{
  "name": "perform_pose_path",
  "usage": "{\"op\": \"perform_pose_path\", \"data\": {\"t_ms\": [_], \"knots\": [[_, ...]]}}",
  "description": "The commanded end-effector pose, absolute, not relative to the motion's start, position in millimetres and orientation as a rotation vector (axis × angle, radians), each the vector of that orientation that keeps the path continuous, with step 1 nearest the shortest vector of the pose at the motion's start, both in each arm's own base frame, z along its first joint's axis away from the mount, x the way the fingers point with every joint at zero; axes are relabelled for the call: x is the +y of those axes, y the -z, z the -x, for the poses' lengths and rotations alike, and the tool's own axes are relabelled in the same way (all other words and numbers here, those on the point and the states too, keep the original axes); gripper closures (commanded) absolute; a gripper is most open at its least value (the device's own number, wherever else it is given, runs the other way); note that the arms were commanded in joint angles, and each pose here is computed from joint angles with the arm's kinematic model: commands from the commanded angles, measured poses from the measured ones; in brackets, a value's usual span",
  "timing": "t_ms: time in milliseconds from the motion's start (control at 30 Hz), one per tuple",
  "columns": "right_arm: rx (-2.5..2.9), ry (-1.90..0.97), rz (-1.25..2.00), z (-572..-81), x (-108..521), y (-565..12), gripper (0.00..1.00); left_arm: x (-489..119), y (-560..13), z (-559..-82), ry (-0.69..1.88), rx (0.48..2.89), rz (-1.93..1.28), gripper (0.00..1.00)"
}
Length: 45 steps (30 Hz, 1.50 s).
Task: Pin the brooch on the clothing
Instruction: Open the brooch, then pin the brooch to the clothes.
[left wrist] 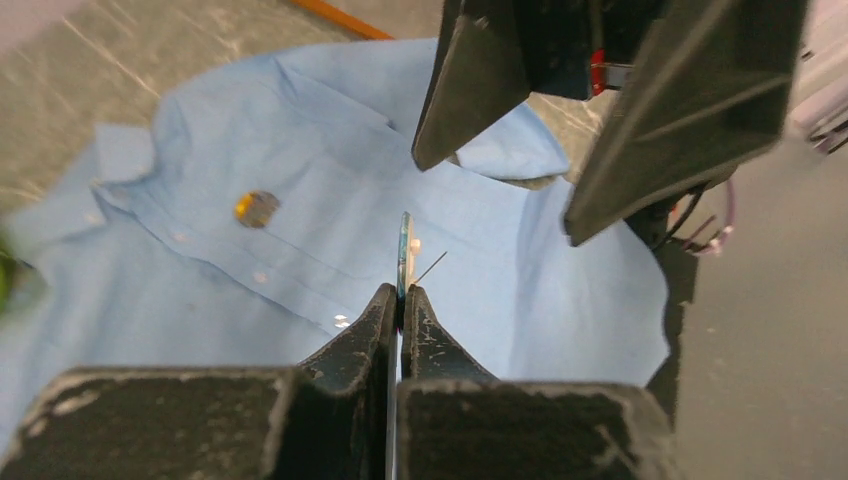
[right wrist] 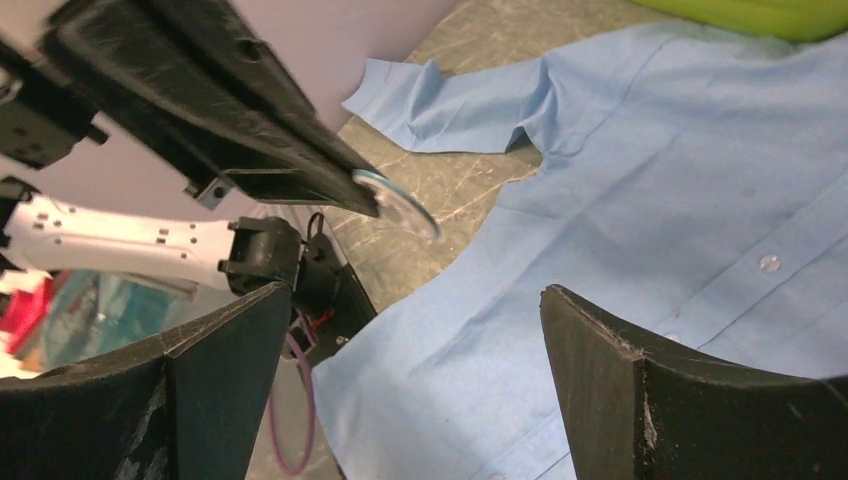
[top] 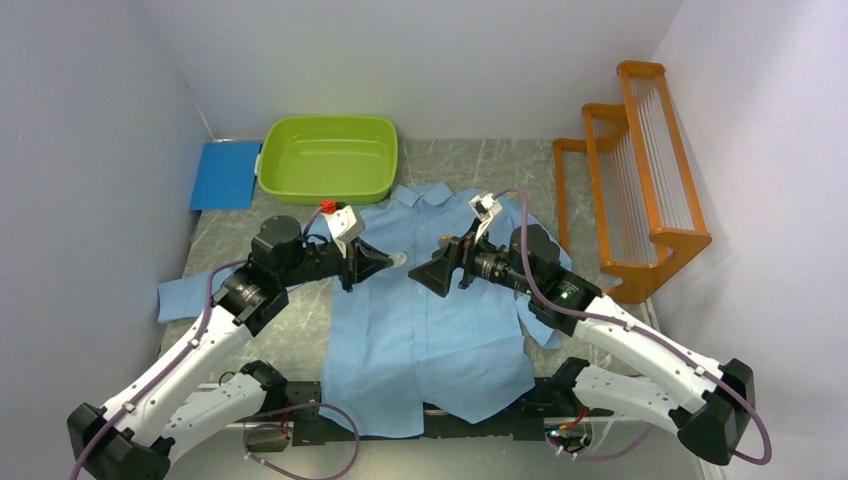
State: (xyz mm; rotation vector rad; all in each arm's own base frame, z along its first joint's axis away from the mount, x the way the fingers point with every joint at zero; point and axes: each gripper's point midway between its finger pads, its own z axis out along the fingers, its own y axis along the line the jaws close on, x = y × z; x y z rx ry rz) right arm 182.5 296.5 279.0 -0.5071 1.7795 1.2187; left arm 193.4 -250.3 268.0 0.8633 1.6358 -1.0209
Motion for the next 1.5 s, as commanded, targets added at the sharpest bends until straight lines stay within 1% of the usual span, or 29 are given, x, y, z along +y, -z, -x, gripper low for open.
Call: {"op": "perform_pose_path", "data": {"t_ms": [0, 100, 233, 367, 467, 600, 800, 1067, 1267, 1333, 1467], "knots": [[1.823, -1.324, 0.344, -193.5, 298.4, -305.0, 0.02, -239.5, -293.0, -204.8, 0.699, 1.349, -1.167, 0.97], [1.888, -1.412, 0.271, -196.8, 300.7, -303.4, 0.03, -233.1, -296.5, -210.7, 0.514, 1.183, -1.301, 0.97], [1.900, -1.563, 0.205, -198.0, 300.1, -307.7, 0.06, -227.3, -291.8, -210.4, 0.226, 0.839, -1.509, 0.97], [1.926, -1.629, 0.174, -199.0, 299.7, -308.6, 0.10, -223.9, -290.2, -216.7, -0.017, 0.594, -1.545, 0.97], [1.946, -1.668, 0.191, -198.3, 305.6, -309.8, 0.15, -222.7, -295.7, -217.5, -0.132, 0.486, -1.571, 0.97], [1.954, -1.755, 0.204, -196.0, 314.3, -308.8, 0.29, -221.4, -302.4, -217.3, -0.211, 0.440, -1.569, 0.97], [1.942, -1.875, 0.235, -194.7, 329.0, -308.0, 0.45, -220.9, -305.6, -212.7, -0.275, 0.395, -1.609, 0.97], [1.934, -1.887, 0.259, -200.4, 339.6, -318.2, 0.46, -221.8, -300.9, -207.4, -0.277, 0.385, -1.667, 0.97], [1.959, -1.914, 0.234, -203.5, 344.3, -310.2, 0.63, -224.0, -300.9, -205.5, -0.274, 0.378, -1.676, 0.97], [1.969, -1.912, 0.230, -205.1, 345.8, -307.1, 0.65, -224.4, -301.0, -205.8, -0.276, 0.380, -1.679, 0.97], [1.983, -1.902, 0.226, -208.7, 348.2, -303.4, 0.66, -225.6, -301.7, -204.6, -0.273, 0.375, -1.681, 0.97]]}}
